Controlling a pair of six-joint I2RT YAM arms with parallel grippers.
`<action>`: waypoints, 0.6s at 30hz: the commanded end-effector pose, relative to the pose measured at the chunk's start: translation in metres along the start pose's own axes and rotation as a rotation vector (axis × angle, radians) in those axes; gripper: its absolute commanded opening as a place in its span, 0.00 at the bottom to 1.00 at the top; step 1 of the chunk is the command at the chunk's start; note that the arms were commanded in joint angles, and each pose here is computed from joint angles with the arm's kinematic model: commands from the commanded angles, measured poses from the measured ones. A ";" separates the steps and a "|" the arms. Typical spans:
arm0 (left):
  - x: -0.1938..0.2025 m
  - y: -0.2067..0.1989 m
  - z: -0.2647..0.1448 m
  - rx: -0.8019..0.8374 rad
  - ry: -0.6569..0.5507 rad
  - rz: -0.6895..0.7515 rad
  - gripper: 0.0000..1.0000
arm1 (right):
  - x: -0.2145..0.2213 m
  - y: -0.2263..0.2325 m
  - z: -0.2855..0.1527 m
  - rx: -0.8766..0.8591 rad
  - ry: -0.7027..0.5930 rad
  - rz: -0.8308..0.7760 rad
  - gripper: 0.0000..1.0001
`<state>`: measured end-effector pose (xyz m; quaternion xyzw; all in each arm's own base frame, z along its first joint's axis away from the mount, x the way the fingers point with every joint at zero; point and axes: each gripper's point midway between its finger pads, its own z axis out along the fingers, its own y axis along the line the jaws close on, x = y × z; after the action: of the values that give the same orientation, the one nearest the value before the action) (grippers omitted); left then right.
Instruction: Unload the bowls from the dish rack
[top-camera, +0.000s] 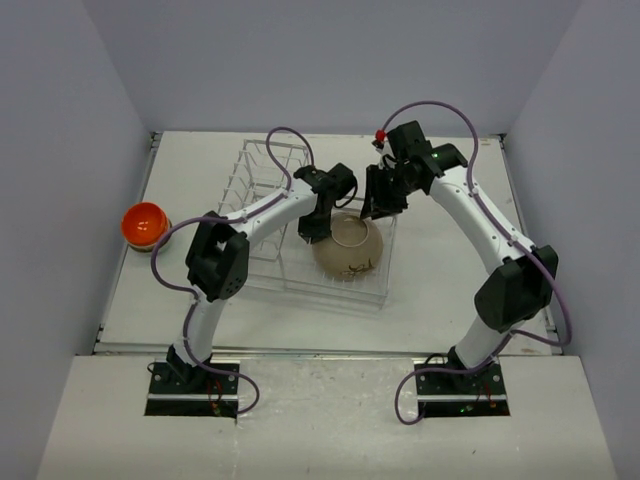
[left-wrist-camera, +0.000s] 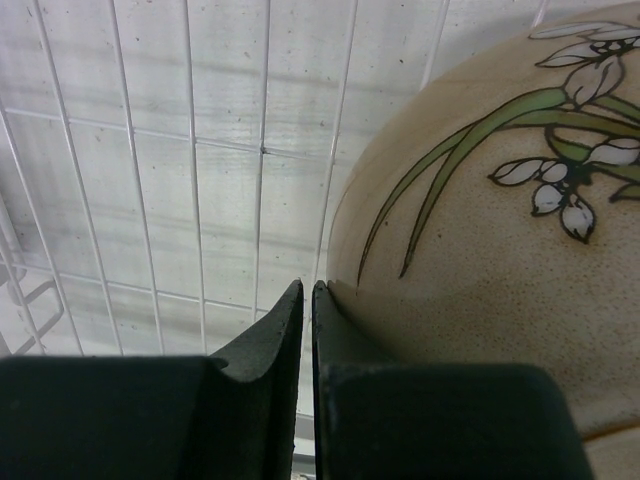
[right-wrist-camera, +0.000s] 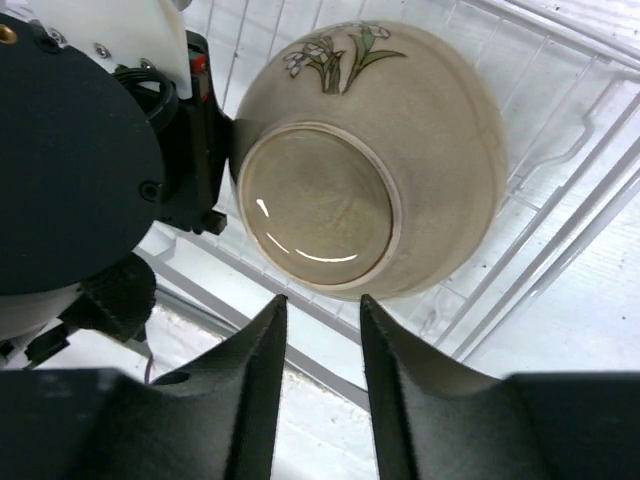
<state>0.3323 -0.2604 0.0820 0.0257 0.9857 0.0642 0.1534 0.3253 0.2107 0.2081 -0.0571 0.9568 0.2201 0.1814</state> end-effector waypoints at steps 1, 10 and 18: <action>-0.004 -0.005 -0.006 0.032 -0.012 -0.018 0.07 | 0.000 -0.010 -0.015 0.061 -0.056 0.021 0.32; 0.005 -0.015 0.006 0.070 0.035 -0.004 0.06 | 0.000 -0.015 -0.037 0.049 -0.135 0.084 0.48; 0.001 -0.028 -0.001 0.144 0.028 -0.001 0.05 | 0.013 -0.004 -0.033 -0.019 -0.058 0.076 0.51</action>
<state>0.3251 -0.2742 0.0760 0.0302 0.9906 0.0274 0.1304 0.3108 0.1847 0.2225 -0.0067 0.9546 0.2126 0.2083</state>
